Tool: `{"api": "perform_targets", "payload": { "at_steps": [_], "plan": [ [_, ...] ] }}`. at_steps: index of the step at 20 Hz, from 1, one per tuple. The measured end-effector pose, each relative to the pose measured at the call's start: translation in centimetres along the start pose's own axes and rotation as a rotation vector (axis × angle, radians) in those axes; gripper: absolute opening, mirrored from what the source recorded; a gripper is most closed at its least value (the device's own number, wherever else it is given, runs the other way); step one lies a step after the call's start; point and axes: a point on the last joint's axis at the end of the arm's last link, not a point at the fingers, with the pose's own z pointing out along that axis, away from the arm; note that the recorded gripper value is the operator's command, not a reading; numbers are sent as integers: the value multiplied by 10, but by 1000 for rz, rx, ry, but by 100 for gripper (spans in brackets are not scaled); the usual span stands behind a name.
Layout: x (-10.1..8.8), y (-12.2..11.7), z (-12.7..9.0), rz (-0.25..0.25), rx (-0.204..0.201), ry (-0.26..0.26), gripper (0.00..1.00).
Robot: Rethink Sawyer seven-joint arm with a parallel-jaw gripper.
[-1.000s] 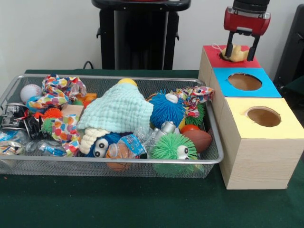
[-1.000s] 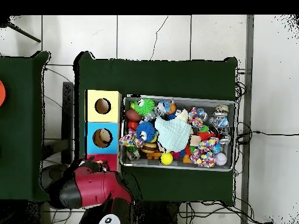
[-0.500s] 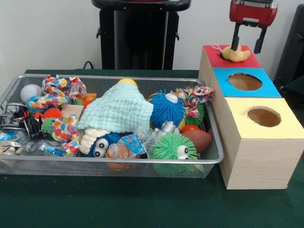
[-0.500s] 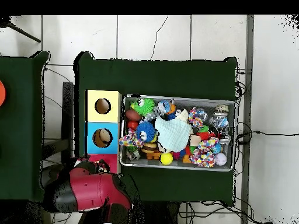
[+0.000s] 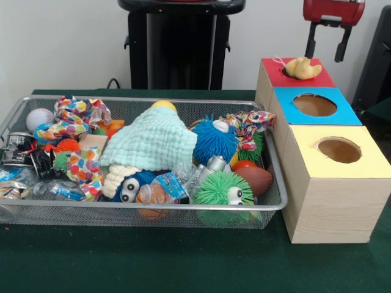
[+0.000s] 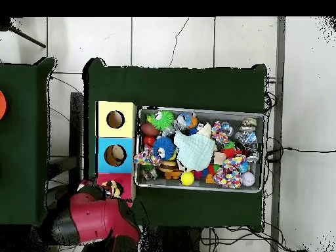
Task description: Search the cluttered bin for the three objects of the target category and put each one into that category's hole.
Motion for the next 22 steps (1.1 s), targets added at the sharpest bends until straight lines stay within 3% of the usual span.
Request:
{"api": "perform_targets", "payload": {
  "at_steps": [2, 3, 22],
  "plan": [
    [2, 1, 0, -3, 0, 1, 100],
    [5, -1, 0, -3, 3, 7, 0],
    [52, -26, 9, 3, 47, 100, 0]
  ]
}}
